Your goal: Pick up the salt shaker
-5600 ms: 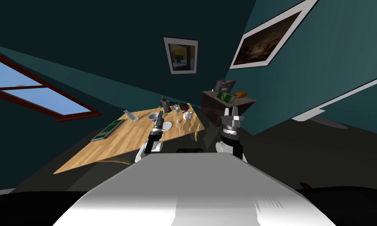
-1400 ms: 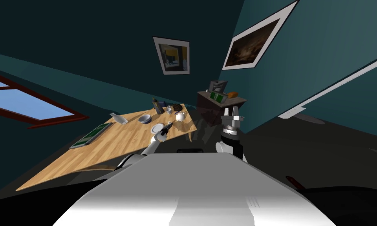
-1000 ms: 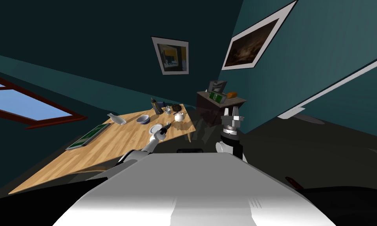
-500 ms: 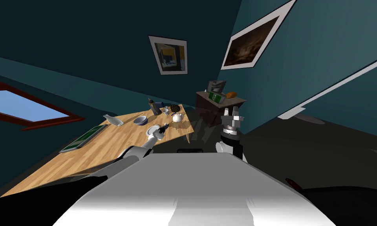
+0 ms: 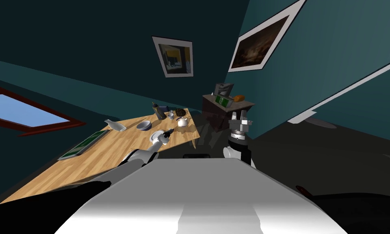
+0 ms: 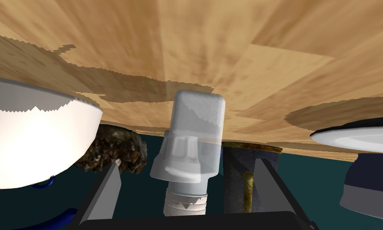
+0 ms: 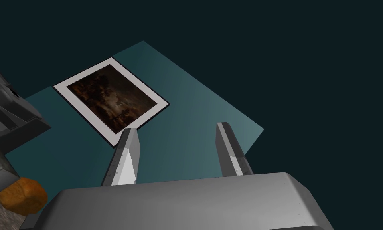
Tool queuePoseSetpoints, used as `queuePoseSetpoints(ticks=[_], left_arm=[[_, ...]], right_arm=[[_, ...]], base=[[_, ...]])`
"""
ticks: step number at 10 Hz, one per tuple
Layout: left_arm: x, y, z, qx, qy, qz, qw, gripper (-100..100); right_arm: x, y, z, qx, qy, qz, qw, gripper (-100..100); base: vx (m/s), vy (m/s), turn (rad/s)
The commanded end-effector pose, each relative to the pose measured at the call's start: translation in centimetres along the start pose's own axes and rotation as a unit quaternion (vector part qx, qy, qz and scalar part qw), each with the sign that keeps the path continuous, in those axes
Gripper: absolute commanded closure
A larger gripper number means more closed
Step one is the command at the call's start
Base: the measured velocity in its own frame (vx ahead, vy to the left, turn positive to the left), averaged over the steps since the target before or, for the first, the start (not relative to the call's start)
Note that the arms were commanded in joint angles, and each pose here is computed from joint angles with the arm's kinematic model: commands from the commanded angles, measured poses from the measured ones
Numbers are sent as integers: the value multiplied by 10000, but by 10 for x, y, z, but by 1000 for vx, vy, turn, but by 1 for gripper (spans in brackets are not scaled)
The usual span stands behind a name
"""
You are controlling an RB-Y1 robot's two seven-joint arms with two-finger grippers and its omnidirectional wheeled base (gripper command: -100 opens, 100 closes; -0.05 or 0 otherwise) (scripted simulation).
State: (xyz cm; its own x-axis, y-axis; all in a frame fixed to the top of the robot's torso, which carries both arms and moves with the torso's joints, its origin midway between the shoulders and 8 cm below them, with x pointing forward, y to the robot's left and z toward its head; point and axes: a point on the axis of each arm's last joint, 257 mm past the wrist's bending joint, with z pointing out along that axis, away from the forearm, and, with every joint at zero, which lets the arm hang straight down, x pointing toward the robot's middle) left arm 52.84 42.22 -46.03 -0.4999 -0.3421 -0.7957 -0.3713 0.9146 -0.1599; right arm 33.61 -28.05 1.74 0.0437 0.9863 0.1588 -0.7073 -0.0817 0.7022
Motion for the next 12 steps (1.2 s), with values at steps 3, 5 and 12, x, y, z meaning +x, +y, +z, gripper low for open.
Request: queuePoseSetpoints(ticks=[3, 5, 12], left_arm=[[9, 63, -12, -214, -8, -189, 9996, -100], [14, 104, -23, -355, -31, -301, 9989, -100], [17, 144, -36, -495, -68, -399, 9980, -100]], right_arm=[[0, 0, 0, 0, 0, 0, 10000, 0], [0, 0, 0, 0, 0, 1, 10000, 0], [0, 0, 0, 0, 0, 0, 10000, 0]], base=[[46, -64, -173], [64, -75, -166], [18, -21, -50]])
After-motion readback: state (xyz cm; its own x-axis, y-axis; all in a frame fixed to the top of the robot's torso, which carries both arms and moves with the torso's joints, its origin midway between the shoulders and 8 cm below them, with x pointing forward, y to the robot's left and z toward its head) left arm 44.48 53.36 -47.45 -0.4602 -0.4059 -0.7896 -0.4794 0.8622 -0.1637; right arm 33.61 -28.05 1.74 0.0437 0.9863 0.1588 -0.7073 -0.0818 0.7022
